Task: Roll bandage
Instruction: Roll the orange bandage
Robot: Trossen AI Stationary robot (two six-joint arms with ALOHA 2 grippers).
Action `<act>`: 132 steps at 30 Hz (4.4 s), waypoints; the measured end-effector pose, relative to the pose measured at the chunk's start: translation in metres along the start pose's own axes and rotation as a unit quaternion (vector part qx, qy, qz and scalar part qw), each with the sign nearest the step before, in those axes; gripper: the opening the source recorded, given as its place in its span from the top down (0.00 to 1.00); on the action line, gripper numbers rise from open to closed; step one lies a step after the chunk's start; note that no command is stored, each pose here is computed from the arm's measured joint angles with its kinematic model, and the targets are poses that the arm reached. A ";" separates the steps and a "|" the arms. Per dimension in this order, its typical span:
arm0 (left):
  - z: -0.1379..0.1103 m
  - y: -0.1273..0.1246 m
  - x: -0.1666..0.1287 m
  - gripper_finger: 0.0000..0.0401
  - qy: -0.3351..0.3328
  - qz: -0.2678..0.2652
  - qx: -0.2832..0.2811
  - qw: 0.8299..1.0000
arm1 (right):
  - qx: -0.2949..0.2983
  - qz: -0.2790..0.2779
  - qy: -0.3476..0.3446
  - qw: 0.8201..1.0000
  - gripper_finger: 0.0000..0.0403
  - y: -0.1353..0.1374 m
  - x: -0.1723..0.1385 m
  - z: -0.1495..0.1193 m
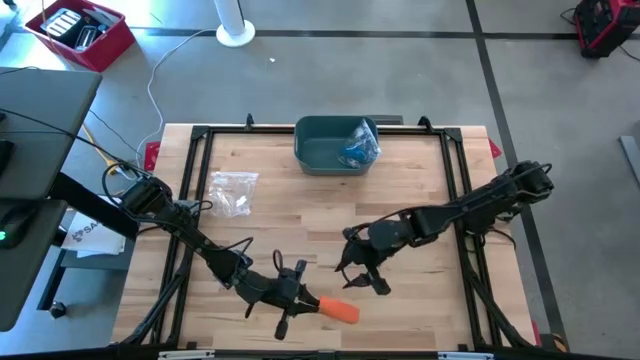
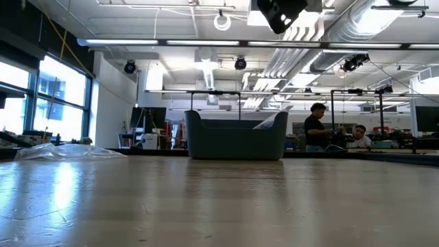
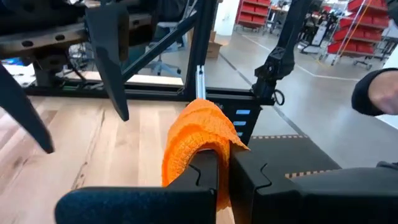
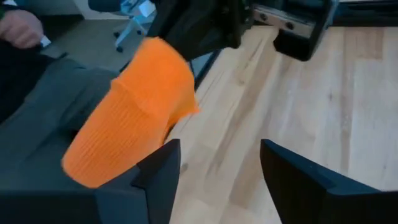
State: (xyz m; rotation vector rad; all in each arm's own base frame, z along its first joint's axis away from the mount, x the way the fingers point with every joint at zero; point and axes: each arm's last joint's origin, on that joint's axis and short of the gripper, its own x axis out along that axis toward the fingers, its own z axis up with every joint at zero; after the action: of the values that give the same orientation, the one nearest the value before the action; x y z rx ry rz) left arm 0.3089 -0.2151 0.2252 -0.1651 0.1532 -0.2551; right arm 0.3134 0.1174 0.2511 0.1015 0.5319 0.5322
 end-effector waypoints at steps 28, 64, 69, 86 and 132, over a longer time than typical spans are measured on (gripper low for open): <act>0.008 0.019 0.004 0.99 -0.036 0.104 0.022 0.994 | -0.039 -0.286 -0.229 0.930 0.45 0.153 0.006 -0.135; 0.016 0.031 0.009 0.95 -0.057 0.063 0.013 0.996 | -0.069 -0.323 -0.273 0.904 0.52 0.127 0.024 -0.098; 0.015 0.029 0.009 0.88 -0.053 0.050 -0.002 0.997 | -0.068 -0.316 -0.279 0.904 0.69 0.122 0.025 -0.094; 0.024 0.015 -0.008 0.72 -0.026 0.073 0.126 0.989 | -0.070 -0.204 -0.315 0.924 0.99 0.137 -0.006 -0.132; 0.014 0.022 0.059 0.97 0.010 0.123 0.021 0.992 | -0.072 -0.216 -0.254 0.940 0.85 0.106 -0.002 -0.154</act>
State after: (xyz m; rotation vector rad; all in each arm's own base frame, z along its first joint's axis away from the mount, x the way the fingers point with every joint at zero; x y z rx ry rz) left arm 0.3733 -0.2078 0.2267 -0.1013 0.1854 -0.0136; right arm 0.1848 0.2009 0.1436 -0.0212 -0.0003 0.0988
